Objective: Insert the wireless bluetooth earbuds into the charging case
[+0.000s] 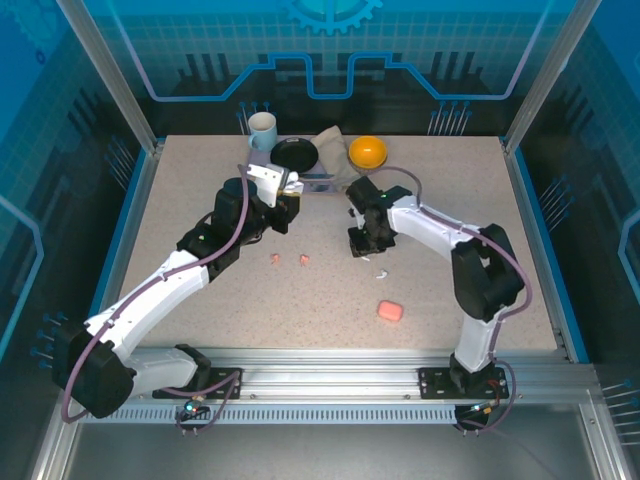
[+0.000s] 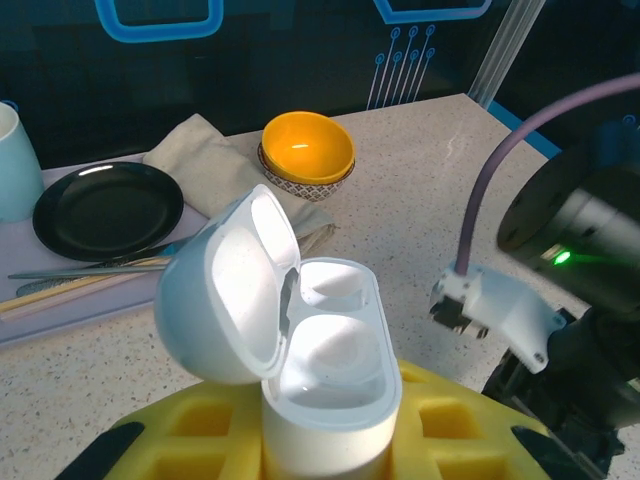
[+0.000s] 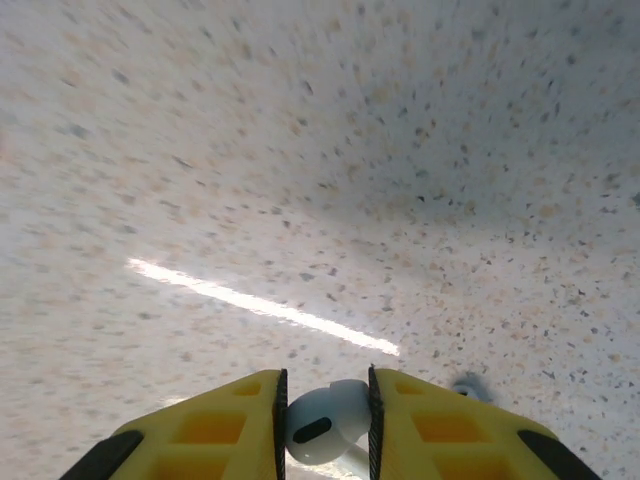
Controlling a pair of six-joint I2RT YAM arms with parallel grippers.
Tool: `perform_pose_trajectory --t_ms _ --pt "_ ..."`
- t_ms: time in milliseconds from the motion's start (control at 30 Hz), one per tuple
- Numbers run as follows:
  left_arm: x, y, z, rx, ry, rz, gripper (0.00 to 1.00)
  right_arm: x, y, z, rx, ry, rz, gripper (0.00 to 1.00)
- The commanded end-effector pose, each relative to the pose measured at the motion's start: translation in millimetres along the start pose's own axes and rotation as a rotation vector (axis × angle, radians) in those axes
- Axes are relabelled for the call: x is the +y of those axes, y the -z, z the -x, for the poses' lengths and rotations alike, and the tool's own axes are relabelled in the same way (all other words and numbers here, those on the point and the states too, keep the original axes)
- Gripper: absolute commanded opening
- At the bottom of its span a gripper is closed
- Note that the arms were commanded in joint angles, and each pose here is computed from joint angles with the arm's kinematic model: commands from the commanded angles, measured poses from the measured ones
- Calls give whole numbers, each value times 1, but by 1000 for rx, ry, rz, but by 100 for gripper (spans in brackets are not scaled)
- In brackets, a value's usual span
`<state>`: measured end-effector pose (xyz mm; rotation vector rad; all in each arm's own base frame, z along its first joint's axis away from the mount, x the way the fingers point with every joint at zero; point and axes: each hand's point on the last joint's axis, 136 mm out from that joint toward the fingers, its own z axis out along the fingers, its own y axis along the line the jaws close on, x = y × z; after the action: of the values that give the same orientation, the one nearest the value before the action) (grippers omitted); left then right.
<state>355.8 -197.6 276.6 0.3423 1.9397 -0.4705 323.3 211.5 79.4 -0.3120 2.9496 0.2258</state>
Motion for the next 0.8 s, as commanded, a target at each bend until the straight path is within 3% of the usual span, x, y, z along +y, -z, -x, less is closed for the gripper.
perform_pose_trajectory --t_ms 0,467,767 --pt "-4 3 12 -58 -9 -35 0 6 35 17 -119 -108 98 26" --pt "-30 3 29 -232 -71 -190 0 26 223 85 -716 -242 491 29" --pt "-65 -10 47 -335 -164 -295 0 39 318 100 -1025 -287 731 30"
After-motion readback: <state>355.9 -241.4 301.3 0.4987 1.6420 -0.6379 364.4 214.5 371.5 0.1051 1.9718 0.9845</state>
